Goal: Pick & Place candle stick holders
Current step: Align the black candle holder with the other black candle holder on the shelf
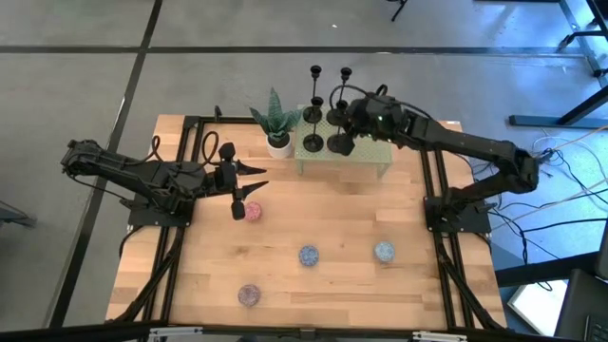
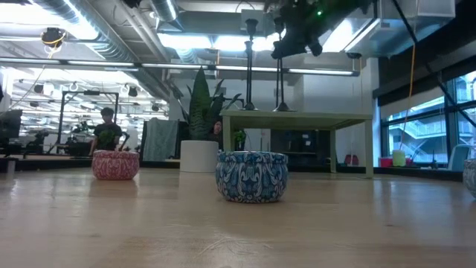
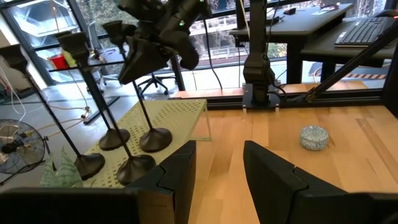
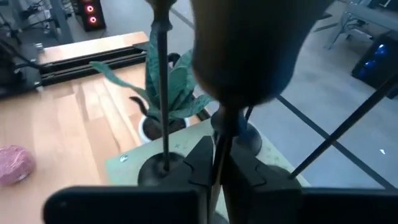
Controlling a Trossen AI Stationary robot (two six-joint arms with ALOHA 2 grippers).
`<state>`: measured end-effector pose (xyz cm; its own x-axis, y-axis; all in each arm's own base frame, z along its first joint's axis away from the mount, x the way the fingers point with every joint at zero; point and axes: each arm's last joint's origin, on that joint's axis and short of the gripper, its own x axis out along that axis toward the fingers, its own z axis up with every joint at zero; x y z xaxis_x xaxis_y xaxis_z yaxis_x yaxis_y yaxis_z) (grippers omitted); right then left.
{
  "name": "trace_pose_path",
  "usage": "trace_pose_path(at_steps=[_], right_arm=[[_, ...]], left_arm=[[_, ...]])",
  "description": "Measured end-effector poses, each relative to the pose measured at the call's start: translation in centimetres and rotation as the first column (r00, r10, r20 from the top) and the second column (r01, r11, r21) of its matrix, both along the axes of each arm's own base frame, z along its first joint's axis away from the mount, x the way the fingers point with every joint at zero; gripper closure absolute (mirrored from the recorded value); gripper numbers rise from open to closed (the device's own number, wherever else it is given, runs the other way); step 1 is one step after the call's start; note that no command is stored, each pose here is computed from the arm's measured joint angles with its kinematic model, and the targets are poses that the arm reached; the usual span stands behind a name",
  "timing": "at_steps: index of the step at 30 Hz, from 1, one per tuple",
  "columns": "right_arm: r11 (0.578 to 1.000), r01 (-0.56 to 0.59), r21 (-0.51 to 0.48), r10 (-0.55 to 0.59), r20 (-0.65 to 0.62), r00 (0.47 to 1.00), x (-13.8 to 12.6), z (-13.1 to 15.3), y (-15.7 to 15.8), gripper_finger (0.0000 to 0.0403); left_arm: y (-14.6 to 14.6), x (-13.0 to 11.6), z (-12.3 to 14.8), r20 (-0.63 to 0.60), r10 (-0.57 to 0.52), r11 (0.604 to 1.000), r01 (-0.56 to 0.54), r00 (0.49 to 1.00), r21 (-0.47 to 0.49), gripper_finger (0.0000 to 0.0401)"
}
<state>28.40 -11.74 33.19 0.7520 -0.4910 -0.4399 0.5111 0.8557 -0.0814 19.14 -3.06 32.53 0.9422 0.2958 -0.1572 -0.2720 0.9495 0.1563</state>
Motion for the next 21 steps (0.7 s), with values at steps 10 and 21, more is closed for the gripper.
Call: trace_pose_path(at_steps=[10,21], right_arm=[[1.0,0.007,-0.009,-0.008,-0.036,0.999,0.47,-1.03,-1.08,0.039],[1.0,0.005,-0.02,-0.005,-0.047,0.999,0.45,-1.05,-1.1,0.0263]], left_arm=[[0.01,-0.01,-0.06,-0.007,0.0,1.0,0.0,1.0,0.002,0.0271],[0.01,-0.01,-0.06,-0.006,0.0,1.0,0.0,1.0,0.001,0.0271]])
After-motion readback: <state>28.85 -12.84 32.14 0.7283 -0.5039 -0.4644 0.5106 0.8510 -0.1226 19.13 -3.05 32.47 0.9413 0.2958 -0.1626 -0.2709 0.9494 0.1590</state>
